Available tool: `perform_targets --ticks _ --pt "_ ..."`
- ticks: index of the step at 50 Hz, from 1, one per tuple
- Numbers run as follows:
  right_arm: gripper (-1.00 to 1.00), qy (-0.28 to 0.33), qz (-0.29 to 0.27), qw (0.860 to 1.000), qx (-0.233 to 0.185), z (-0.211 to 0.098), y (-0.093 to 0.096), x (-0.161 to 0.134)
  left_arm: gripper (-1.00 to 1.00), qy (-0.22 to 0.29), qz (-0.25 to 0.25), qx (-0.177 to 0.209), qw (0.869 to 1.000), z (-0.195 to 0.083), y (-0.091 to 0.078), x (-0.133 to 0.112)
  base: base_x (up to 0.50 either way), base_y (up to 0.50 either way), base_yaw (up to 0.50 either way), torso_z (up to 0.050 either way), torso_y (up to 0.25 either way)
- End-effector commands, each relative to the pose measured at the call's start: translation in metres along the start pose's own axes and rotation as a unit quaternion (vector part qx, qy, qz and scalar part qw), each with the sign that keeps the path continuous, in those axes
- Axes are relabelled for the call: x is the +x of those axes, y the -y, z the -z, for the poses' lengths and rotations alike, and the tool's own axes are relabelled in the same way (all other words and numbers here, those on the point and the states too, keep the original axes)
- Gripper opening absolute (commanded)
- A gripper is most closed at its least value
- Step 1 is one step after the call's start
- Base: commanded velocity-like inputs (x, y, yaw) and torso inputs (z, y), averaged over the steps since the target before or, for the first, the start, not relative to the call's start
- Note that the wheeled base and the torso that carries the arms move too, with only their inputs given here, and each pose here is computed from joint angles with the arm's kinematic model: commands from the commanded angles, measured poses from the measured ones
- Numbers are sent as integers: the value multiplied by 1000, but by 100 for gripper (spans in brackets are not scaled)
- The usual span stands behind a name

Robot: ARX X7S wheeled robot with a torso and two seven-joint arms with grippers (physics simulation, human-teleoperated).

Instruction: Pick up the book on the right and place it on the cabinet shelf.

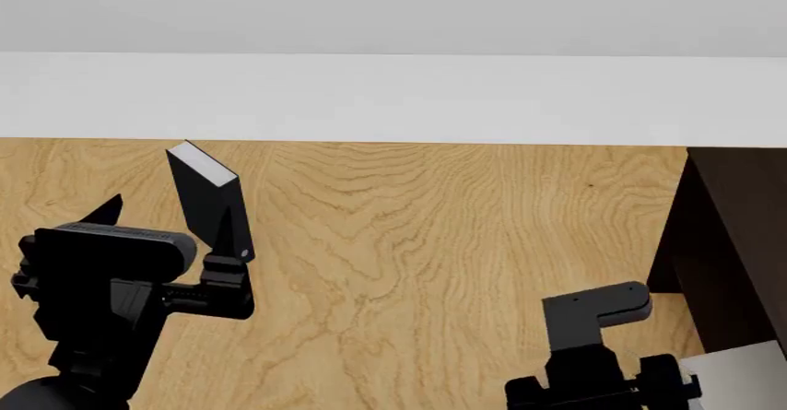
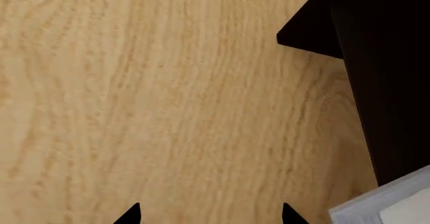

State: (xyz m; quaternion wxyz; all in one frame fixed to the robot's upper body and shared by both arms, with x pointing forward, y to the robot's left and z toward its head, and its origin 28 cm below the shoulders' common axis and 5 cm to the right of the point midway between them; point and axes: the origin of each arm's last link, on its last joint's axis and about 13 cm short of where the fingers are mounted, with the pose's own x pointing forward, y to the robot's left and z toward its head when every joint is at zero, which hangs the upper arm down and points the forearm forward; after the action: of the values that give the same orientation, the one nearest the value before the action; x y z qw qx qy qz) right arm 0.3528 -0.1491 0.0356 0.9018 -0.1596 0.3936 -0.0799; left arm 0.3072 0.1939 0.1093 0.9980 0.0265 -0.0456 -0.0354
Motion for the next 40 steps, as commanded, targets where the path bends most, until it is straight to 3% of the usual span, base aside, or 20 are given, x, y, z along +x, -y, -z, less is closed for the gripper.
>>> perform_targets --ticks 1,20,40 --pt "100 -18 5 1000 24 0 5 -1 100 3 2 0 1000 -2 0 0 0 0 0 0 0" --pt "100 -47 -18 998 44 15 19 2 100 7 4 -6 1000 -3 1 -1 0 0 0 0 0" --pt "100 -11 -11 999 48 12 48 5 100 14 5 1 1000 -14 7 1 1 0 -1 0 0"
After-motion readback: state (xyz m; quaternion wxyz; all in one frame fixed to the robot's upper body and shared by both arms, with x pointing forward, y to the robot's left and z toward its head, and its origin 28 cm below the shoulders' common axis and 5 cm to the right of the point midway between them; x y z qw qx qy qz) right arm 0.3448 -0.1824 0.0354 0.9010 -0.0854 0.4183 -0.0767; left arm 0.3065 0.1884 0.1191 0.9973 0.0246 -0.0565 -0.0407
